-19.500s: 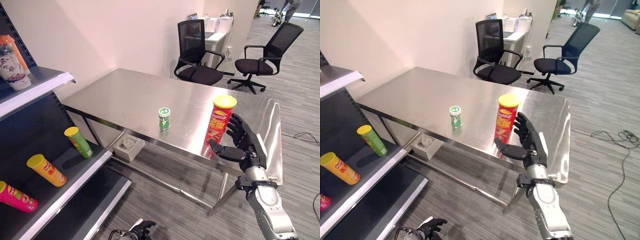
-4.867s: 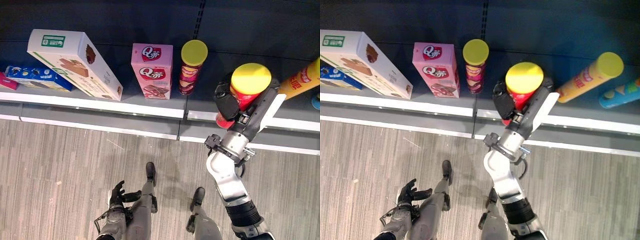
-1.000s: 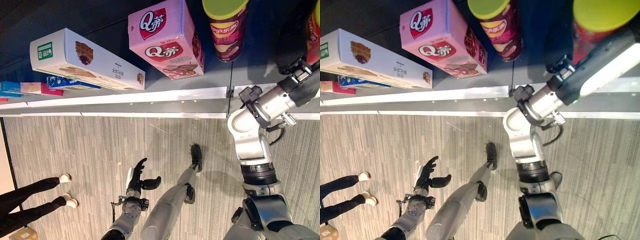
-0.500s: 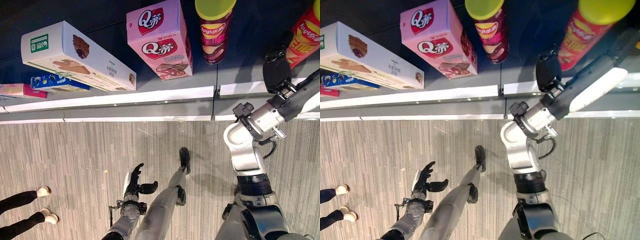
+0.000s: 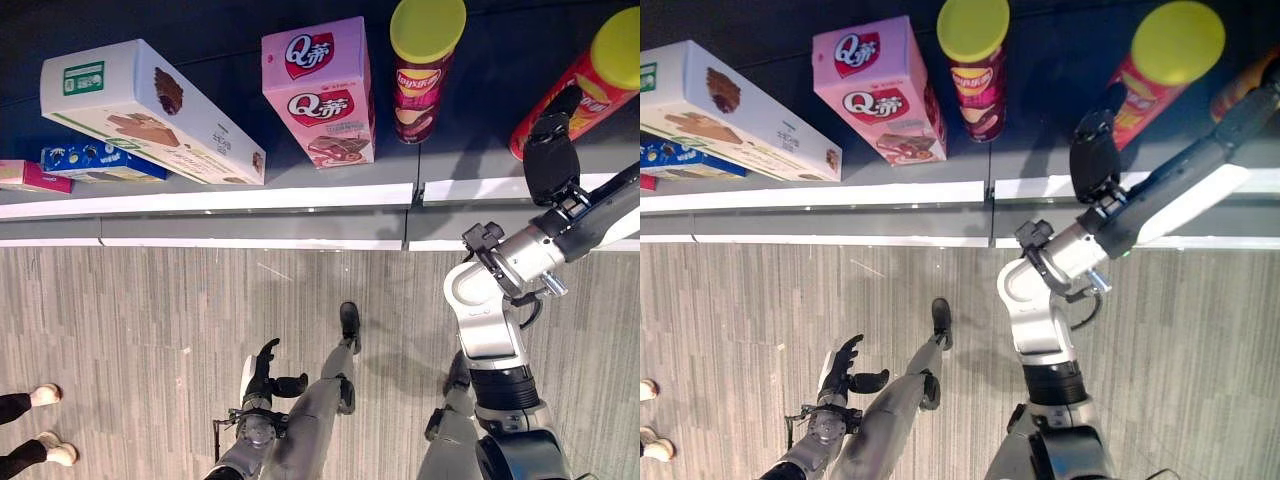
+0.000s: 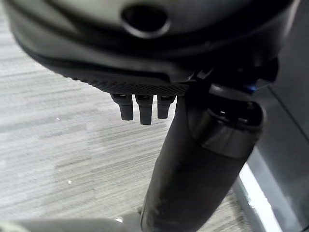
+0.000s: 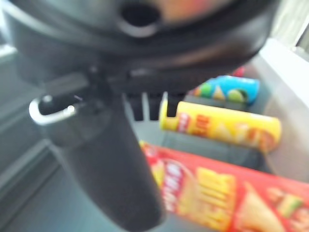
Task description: Put the goods on the table back onto the shelves and tidy them up.
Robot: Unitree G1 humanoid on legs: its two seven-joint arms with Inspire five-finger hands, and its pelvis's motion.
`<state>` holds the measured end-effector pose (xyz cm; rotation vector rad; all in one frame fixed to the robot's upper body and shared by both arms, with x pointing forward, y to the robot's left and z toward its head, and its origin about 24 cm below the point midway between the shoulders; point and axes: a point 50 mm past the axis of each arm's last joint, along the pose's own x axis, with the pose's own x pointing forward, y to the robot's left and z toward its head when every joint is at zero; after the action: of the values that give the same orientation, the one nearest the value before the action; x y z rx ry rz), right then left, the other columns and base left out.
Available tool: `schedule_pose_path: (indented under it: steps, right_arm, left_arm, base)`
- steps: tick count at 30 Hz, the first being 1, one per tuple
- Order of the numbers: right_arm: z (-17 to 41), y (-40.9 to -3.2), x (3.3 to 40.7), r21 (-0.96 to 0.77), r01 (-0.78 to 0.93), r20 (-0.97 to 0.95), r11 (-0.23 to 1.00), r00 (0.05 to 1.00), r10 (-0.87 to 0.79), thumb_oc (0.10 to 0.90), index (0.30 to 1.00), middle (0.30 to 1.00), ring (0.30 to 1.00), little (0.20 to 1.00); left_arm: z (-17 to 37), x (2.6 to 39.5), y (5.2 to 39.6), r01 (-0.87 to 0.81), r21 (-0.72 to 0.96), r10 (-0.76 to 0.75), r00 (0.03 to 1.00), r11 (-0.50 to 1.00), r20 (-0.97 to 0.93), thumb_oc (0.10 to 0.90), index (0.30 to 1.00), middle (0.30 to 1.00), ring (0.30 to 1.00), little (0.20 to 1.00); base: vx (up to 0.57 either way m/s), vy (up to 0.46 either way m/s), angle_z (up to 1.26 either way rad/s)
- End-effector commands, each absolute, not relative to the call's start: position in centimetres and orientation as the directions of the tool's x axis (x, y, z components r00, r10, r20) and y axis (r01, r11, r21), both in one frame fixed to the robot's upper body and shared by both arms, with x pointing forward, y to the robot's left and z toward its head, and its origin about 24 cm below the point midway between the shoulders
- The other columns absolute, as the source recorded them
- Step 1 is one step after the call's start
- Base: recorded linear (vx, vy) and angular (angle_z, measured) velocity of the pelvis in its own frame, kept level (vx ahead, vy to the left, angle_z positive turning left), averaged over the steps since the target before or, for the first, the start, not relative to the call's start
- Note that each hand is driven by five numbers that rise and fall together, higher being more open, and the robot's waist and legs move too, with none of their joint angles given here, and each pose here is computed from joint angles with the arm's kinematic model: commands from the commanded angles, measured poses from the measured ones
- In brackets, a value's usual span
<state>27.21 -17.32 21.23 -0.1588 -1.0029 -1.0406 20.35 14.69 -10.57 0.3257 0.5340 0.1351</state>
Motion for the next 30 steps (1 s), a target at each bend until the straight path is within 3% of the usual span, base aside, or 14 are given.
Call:
schedule_pose_path:
  steps: [1,5,13,20,30]
  right_arm:
    - [23.9,-16.0,24.9,0.459,0.614,0.808,0.642,0.012,-0.589,0.8,0.9,0.9,0.9,0.9]
    - [23.6,-15.0,24.9,0.428,0.565,0.827,0.705,0.069,-0.558,0.8,0.9,0.9,0.9,0.9]
    - [23.5,-15.2,24.2,0.407,0.542,0.842,0.735,0.088,-0.532,0.8,0.9,0.9,0.9,0.9]
    - [22.9,-16.1,23.7,0.405,0.573,0.839,0.712,0.077,-0.539,0.8,0.9,0.9,0.9,0.9]
    - [20.2,-17.2,22.4,0.364,0.623,0.797,0.692,0.176,-0.578,0.8,0.9,0.9,0.9,0.9]
  left_arm:
    - [-12.1,18.3,16.9,-0.105,0.393,0.323,0.775,0.914,-0.544,0.8,0.9,0.9,0.9,0.9]
    - [-13.3,16.6,18.1,-0.118,0.401,0.362,0.702,0.909,-0.613,0.8,0.9,0.9,0.9,0.9]
    - [-13.8,15.2,20.0,-0.112,0.433,0.395,0.655,0.894,-0.645,0.8,0.9,0.9,0.9,0.9]
    - [-13.7,15.3,19.6,-0.095,0.444,0.388,0.667,0.891,-0.636,0.8,0.9,0.9,0.9,0.9]
    - [-14.1,14.5,18.2,-0.085,0.435,0.377,0.661,0.897,-0.649,0.8,0.9,0.9,0.9,0.9]
  base:
    - [-0.01,-0.005,-0.14]
    - [-0.01,0.001,-0.16]
    - [0.0,0.005,-0.04]
    - [0.01,-0.011,0.02]
    - [0.01,-0.017,0.09]
